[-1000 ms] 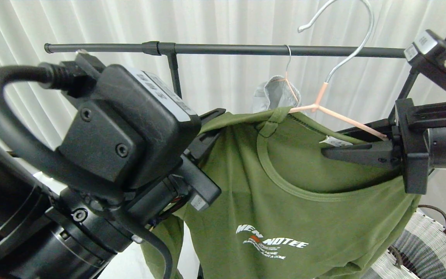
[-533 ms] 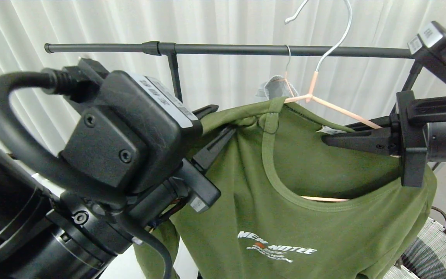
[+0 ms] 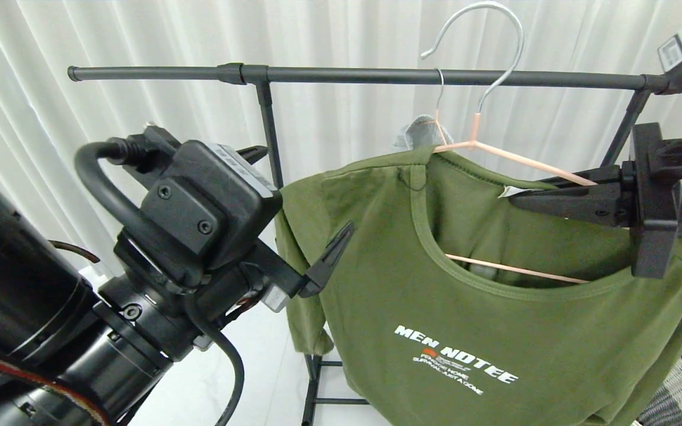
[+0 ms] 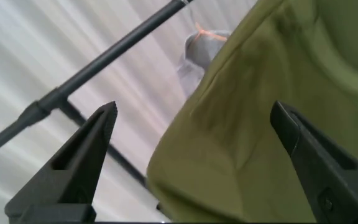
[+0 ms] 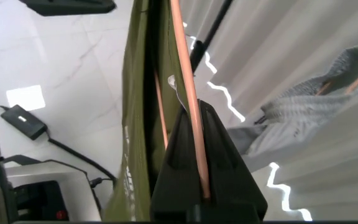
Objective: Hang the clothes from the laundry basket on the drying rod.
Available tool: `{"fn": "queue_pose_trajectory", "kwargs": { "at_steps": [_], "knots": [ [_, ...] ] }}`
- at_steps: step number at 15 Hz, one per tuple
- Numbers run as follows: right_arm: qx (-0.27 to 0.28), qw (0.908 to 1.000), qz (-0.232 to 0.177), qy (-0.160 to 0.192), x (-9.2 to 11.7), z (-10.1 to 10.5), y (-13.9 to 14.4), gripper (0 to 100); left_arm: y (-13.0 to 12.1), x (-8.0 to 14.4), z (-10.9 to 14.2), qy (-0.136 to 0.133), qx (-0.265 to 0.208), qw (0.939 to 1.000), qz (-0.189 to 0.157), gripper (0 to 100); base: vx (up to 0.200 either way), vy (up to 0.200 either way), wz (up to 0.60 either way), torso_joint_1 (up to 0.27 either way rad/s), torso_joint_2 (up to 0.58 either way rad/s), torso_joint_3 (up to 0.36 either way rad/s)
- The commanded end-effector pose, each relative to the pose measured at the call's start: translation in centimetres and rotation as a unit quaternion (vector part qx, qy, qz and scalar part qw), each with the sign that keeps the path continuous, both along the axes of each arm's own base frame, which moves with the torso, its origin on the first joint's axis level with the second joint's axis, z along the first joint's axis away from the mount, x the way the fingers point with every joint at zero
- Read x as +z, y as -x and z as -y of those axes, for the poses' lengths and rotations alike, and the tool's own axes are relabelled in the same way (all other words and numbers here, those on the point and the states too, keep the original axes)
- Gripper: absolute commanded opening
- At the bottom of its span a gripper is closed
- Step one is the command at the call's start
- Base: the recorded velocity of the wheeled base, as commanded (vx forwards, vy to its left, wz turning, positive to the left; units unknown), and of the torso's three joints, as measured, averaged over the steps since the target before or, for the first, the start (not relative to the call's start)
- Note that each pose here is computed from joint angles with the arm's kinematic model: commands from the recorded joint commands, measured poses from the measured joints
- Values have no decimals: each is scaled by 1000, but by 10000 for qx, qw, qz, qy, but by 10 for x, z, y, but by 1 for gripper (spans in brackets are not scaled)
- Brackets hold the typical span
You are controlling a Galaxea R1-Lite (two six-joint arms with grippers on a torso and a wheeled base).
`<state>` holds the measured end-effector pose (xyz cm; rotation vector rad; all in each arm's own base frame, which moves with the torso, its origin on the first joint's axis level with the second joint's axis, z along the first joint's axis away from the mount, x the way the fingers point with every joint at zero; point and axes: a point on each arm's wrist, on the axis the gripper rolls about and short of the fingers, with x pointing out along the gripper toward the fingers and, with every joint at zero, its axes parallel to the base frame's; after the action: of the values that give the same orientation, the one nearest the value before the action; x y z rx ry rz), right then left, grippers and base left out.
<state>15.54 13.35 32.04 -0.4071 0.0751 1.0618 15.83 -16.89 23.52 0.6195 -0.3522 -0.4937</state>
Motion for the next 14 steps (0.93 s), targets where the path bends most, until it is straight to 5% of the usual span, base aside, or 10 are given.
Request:
{"fn": "queue_pose_trajectory", "kwargs": {
  "at_steps": [1, 6, 9, 14],
  "knots": [
    [-113, 9998, 132, -99, 5, 8, 2, 0, -3, -7, -15, -62, 279, 9996, -72, 100, 0, 0, 0, 0, 0, 0],
    [-113, 9995, 239, -190, 7, 20, 16, 0, -21, -44, -43, 72, 918, 9914, -926, 100, 0, 0, 0, 0, 0, 0],
    [123, 9994, 253, -218, 7, 16, 25, 0, -30, -58, -36, 312, 499, 9880, -1427, 100, 0, 0, 0, 0, 0, 0],
    [348, 9987, 289, -238, 8, 12, 33, 0, -51, -70, -52, 510, 912, 9788, -1761, 100, 0, 0, 0, 0, 0, 0]
  ]
}}
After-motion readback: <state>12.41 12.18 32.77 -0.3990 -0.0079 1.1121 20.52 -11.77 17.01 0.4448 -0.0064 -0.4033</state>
